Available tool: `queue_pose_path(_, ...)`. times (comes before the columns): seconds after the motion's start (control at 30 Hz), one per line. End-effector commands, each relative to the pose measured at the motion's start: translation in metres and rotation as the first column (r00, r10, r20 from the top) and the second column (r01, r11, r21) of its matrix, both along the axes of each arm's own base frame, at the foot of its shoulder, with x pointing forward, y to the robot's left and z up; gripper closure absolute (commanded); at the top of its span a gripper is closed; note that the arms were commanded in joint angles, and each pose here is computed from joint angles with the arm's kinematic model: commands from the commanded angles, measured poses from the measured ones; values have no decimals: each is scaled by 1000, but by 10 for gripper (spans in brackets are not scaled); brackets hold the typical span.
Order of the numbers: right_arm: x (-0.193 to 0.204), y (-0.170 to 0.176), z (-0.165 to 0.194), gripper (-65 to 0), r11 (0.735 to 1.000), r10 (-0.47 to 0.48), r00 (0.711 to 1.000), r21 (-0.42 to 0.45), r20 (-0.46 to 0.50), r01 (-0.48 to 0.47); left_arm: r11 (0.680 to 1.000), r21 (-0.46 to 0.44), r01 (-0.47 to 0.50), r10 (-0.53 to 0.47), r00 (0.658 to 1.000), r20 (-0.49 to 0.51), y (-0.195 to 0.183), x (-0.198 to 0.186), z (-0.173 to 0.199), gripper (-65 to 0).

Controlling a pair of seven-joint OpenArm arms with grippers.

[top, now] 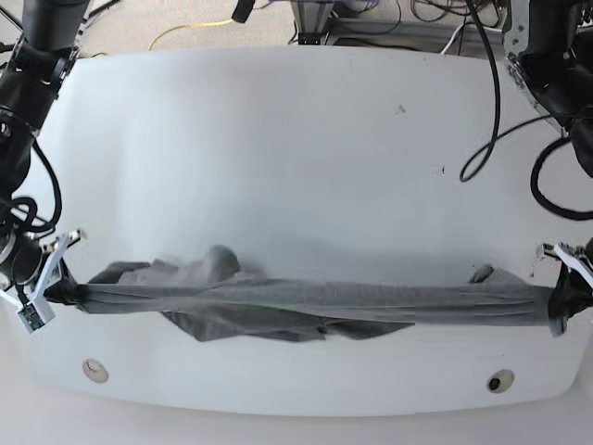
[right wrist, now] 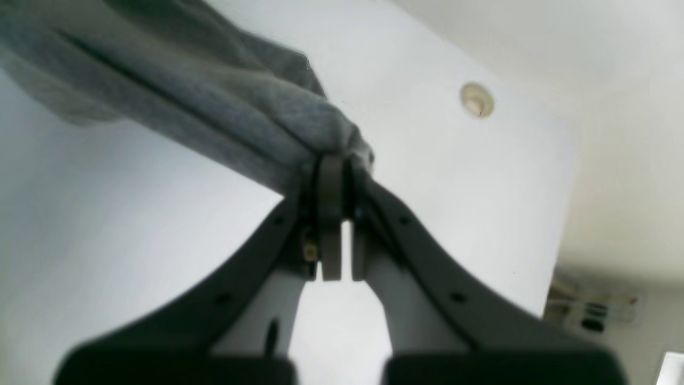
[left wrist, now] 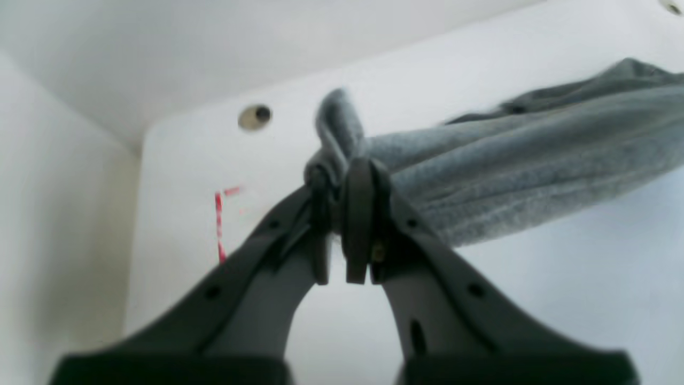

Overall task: Fold the T-shirt properly
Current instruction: 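Lay the held shirt back down flat, shoulders stretched between grippers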

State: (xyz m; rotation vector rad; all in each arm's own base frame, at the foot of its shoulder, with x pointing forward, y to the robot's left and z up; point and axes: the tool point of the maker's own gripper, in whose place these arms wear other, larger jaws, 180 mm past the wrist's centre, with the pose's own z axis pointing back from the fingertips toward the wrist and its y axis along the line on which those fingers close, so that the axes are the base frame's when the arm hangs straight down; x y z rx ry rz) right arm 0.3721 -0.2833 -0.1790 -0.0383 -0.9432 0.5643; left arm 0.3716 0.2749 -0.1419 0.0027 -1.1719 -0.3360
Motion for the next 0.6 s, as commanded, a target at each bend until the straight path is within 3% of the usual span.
queue_pose_path(0.0,-6,-5,2,0,1000,-20,1000,1,24,20,1000,2,1,-1,1000,14,-3,-7,-2,-11)
queue_pose_path(0.27,-67,-6,-68,0,993,-87,988,63,-128,96,999,-31,-43,36,979,-201,1,-68,-84,-11)
queue_pose_path(0.57,-128,-14,-116,0,979,-159,948,80,-275,187,987,-104,-119,75,932,-356,21,-141,-128,-11)
